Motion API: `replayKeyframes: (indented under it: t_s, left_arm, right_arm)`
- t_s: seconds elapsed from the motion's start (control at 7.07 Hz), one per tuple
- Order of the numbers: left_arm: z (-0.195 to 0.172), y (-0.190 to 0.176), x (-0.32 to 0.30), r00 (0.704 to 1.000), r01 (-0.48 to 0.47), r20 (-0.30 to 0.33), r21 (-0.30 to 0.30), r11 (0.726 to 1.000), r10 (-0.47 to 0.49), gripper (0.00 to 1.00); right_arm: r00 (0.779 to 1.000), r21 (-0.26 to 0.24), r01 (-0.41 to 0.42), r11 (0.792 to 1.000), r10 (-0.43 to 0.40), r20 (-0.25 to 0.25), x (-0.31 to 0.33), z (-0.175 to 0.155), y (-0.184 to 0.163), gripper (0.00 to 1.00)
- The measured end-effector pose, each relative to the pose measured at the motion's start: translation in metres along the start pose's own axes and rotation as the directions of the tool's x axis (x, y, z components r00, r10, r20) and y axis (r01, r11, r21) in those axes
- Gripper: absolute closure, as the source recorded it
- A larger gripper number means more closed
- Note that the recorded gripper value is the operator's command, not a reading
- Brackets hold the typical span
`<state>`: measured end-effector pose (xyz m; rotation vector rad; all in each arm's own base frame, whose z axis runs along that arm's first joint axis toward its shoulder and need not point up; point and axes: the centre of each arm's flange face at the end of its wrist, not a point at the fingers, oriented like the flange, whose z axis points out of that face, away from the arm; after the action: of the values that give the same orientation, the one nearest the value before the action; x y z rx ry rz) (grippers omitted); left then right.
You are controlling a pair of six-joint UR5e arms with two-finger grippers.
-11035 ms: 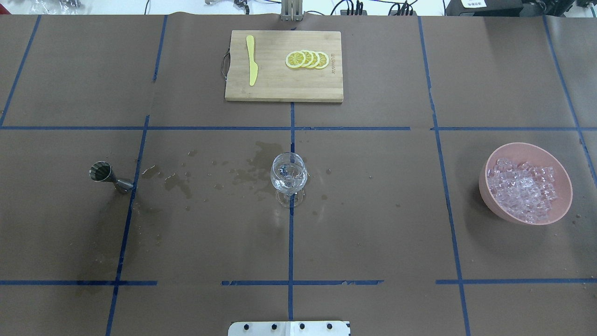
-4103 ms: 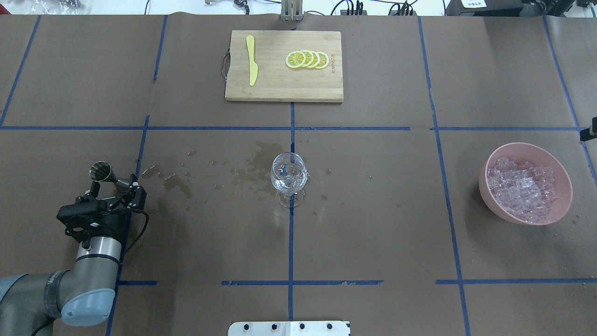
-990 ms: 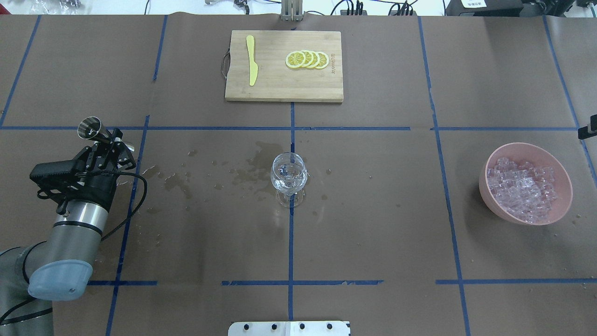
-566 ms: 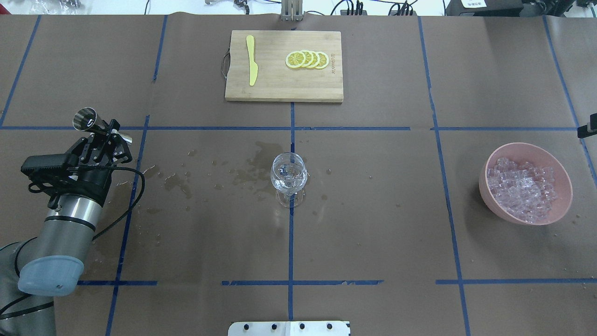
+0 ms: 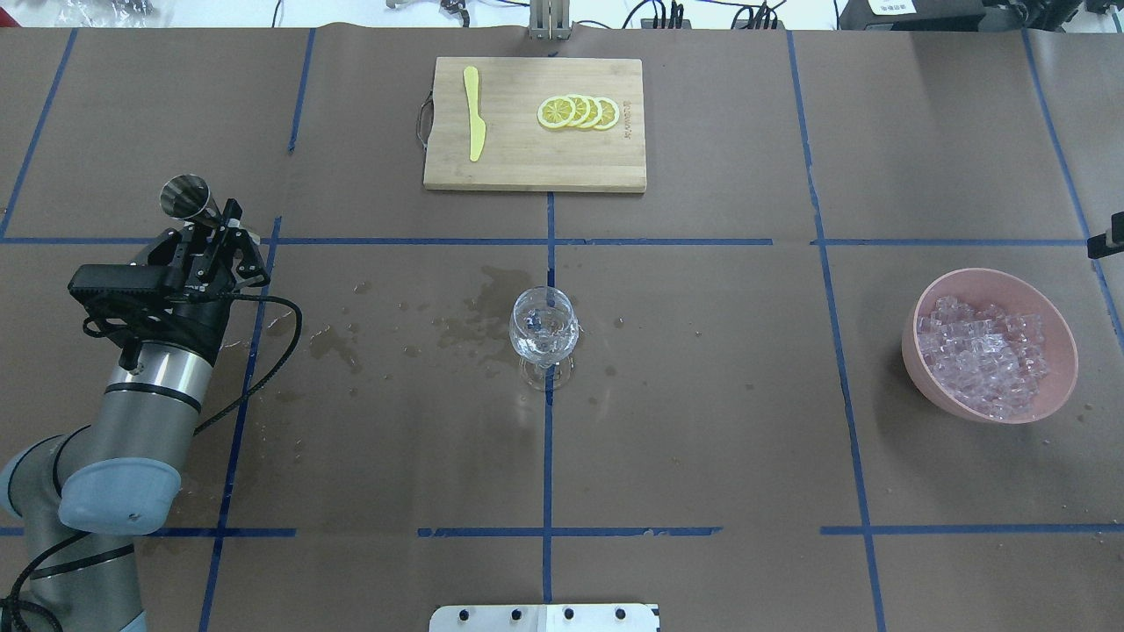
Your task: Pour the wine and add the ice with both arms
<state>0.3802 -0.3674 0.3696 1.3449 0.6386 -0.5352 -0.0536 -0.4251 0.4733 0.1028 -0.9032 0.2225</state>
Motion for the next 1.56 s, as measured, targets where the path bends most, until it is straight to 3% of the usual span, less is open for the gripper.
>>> replayKeyframes:
  t_s: [0.57, 0.99, 1.56]
  left_arm:
    - [0.001, -0.021, 0.068, 0.996, 0.062, -0.062, 0.001, 0.998, -0.061, 1.0]
    - [-0.005, -0.016, 0.087, 0.99, -0.102, -0.1, -0.013, 0.995, 0.1, 1.0]
    - [-0.015, -0.02, 0.104, 0.968, -0.216, -0.129, -0.002, 0.976, 0.214, 1.0]
  right_arm:
    - [1.0, 0.001, -0.001, 1.0, 0.001, -0.002, 0.001, 0.0, 0.0, 0.0]
    - [1.0, 0.003, -0.001, 1.0, 0.001, -0.007, 0.001, 0.001, 0.001, 0.0]
    - [0.998, -0.002, 0.027, 1.0, -0.027, -0.051, -0.029, 0.022, 0.016, 0.0]
